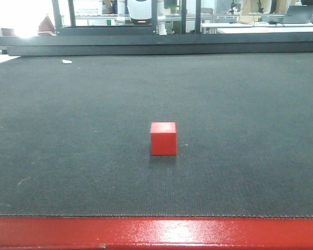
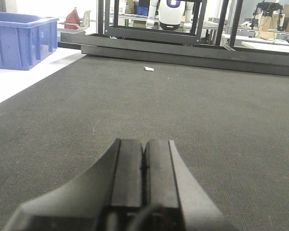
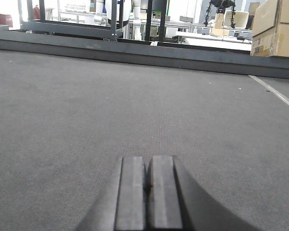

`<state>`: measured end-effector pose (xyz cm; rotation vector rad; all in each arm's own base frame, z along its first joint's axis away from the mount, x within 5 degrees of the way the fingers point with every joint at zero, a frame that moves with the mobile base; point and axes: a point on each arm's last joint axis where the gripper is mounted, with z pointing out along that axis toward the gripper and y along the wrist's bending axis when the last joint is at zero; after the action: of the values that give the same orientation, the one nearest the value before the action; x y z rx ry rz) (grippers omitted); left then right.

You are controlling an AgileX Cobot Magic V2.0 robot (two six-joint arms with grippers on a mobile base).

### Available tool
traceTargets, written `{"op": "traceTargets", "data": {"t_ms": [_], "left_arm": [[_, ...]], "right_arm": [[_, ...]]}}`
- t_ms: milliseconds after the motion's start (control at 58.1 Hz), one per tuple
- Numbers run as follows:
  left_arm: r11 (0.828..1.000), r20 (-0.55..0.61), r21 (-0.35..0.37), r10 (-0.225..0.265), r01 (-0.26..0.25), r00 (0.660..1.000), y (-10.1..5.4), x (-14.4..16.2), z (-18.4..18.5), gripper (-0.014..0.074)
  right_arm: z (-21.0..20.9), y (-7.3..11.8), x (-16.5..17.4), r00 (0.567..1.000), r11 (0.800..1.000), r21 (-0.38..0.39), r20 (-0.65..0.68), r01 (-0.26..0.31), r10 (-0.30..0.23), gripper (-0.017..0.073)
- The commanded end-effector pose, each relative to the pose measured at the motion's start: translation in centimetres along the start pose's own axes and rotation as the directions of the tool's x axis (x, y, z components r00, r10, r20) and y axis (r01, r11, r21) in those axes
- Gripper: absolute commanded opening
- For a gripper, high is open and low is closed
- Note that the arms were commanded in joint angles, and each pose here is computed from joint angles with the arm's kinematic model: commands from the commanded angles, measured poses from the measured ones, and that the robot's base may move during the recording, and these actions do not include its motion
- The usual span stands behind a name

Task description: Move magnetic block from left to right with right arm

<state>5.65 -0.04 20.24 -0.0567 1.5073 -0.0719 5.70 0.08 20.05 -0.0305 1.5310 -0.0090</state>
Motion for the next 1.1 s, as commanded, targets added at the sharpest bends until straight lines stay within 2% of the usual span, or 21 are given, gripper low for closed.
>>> {"op": "traceTargets", "data": {"t_ms": [0, 947, 1085], "left_arm": [[1.000, 0.094, 0.009, -0.012, 0.011, 0.996, -0.03, -0.66, -0.07, -0.0117], [1.000, 0.094, 0.009, -0.012, 0.011, 0.996, -0.03, -0.66, -0.07, -0.0117], [1.000, 0.094, 0.009, -0.012, 0.011, 0.996, -0.03, -0.66, -0.07, -0.0117]], "right_arm": [[-0.23, -0.04, -1.04, 0.993, 1.000, 0.007, 0.116, 0.010, -0.011, 0.0054], [-0.23, -0.05, -1.06, 0.993, 1.000, 0.007, 0.118, 0.010, -0.011, 0.0054], [-0.34, -0.06, -1.74, 0.981, 1.000, 0.010, 0.193, 0.010, -0.012, 0.0054]]}}
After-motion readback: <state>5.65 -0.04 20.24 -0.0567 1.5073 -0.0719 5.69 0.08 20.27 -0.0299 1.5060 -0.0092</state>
